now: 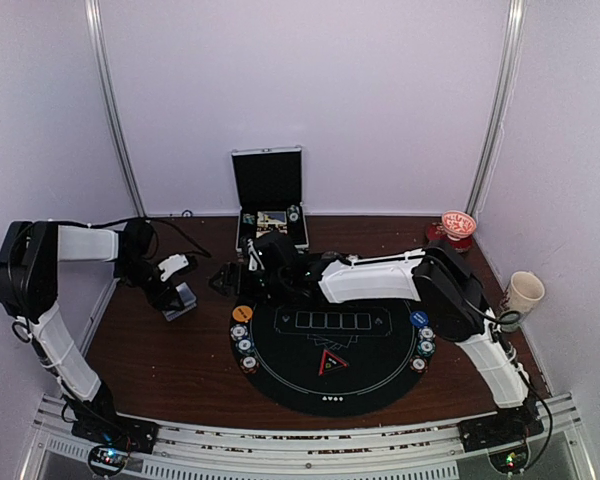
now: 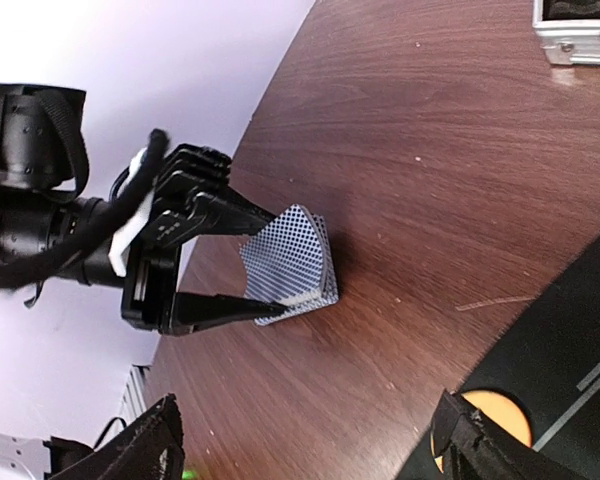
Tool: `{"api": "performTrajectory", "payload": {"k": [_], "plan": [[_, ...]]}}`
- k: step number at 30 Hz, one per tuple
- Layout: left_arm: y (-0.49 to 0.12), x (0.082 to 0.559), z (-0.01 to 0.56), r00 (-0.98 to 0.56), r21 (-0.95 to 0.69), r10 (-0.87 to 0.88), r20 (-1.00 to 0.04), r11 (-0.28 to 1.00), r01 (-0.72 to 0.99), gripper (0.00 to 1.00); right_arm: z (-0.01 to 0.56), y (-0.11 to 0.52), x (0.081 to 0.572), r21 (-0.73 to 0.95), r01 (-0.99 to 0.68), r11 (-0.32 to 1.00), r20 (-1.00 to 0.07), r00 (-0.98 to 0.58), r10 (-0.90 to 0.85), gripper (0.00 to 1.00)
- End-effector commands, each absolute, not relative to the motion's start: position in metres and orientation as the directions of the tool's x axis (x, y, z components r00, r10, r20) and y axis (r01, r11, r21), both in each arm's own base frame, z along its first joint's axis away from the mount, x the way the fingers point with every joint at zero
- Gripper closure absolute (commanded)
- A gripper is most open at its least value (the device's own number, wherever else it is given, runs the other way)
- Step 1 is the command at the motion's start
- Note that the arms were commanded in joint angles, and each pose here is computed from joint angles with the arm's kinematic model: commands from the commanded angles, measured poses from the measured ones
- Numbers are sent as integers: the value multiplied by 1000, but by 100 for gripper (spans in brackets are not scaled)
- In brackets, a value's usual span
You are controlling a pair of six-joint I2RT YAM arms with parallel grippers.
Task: Distribute texas hold em gaming equipment
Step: Pick up the face-down deck piles from the center of the board.
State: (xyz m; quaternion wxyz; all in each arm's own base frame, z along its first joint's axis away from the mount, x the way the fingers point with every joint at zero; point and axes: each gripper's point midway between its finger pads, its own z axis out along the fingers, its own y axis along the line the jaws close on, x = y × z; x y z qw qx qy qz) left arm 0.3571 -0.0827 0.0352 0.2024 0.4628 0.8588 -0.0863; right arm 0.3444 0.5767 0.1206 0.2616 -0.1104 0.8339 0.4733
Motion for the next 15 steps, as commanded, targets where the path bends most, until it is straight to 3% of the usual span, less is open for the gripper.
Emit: {"api": "performTrajectory", "payload": {"k": [1, 15], "plan": [[-90, 358, 54, -459, 55, 747, -481, 548, 835, 48, 130, 595, 359, 810, -398, 431, -494, -859, 133, 14], [-113, 341, 72, -403, 8, 716, -570, 495, 869, 48, 112, 613, 374, 893, -326, 311, -395, -899, 191, 18]]}}
